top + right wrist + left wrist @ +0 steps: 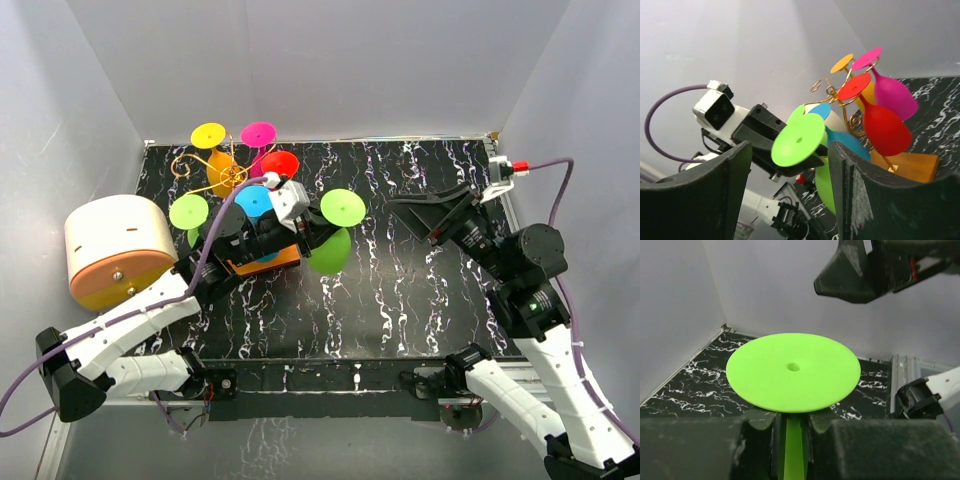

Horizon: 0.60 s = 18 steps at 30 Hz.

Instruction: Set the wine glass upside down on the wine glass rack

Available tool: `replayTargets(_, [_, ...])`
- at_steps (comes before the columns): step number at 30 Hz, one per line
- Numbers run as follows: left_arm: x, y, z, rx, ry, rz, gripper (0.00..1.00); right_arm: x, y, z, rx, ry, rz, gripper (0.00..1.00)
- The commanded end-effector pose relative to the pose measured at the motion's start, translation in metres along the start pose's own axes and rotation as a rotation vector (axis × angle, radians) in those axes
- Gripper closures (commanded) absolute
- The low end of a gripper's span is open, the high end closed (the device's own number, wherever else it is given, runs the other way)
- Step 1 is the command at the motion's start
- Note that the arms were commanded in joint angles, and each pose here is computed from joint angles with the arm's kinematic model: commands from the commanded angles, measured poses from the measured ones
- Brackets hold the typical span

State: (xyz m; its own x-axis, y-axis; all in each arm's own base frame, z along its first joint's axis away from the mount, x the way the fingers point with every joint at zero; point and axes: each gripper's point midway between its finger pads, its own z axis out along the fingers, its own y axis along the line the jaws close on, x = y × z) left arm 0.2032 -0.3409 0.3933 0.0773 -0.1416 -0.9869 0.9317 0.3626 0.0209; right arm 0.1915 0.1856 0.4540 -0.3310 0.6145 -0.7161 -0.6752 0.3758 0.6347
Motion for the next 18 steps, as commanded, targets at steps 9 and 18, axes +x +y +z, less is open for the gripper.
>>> replayTargets(9, [-0.014,-0.007,-0.01,0.048,-0.083,0.179,1.0,0.007,0.006,0.016,-0.017,0.097,0.146,0.48])
replayTargets(18, [-0.012,-0.007,-0.004,0.058,-0.101,0.176,1.0,0.024,0.014,0.021,-0.118,0.179,0.198,0.47])
